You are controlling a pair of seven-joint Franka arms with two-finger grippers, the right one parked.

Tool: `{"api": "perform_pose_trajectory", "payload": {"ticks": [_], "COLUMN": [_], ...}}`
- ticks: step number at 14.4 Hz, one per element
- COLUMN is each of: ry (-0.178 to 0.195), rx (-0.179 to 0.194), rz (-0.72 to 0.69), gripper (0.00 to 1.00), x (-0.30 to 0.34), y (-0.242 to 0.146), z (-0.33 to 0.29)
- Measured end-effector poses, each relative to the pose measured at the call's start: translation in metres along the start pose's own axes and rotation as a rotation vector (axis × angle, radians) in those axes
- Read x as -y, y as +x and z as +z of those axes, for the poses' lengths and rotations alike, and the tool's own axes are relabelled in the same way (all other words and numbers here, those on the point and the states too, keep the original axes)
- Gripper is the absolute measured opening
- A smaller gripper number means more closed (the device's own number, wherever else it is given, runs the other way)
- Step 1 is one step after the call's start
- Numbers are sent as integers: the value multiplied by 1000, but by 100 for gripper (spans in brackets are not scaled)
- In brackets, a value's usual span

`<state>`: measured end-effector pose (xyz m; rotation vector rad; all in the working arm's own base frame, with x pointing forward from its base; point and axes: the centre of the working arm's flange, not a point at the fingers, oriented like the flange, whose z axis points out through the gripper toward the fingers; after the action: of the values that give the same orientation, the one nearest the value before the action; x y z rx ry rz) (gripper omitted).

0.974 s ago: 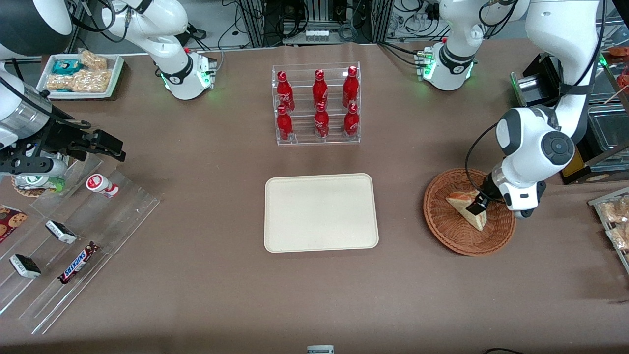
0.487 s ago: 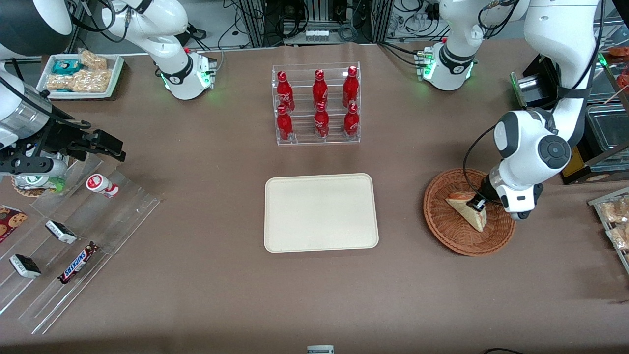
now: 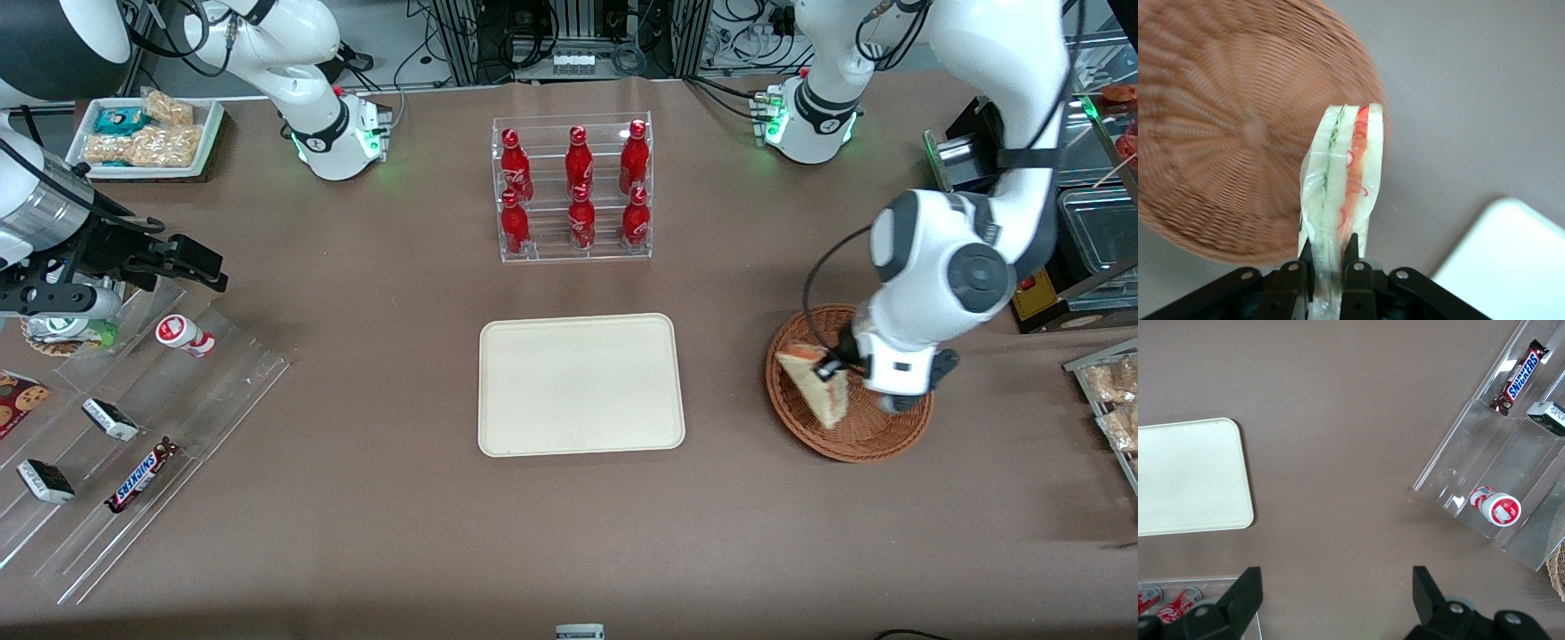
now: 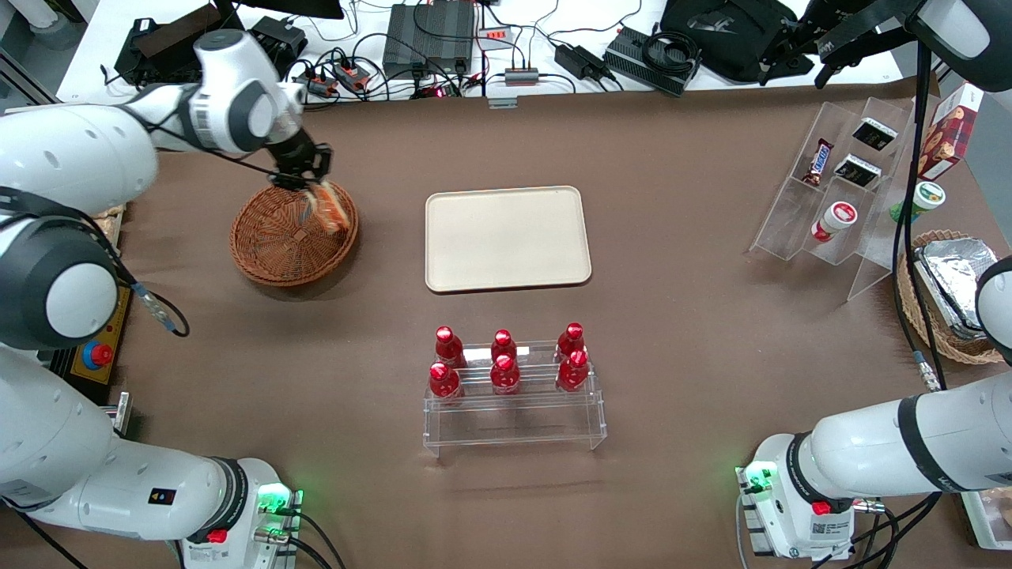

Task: Place sandwich from basket to tray
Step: 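Lift the sandwich and carry it over the cream tray, then lower the sandwich onto the tray and open the left gripper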

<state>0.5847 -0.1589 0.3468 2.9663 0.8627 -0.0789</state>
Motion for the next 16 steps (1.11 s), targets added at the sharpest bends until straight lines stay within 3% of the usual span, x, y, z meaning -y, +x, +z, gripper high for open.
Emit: {"api": "perform_pose_trajectory", "payload": {"ticks": [3,6,11,16], "ry": [-25,-73,-113,-120], "rx": [-26,-69,-81,-72], "rz": [222,370,453,456], "gripper": [13,13,13,13], "x": [-68,-124,-197,-233], "y": [-46,-90,-178,-227], "z": [18,43,68,89]}}
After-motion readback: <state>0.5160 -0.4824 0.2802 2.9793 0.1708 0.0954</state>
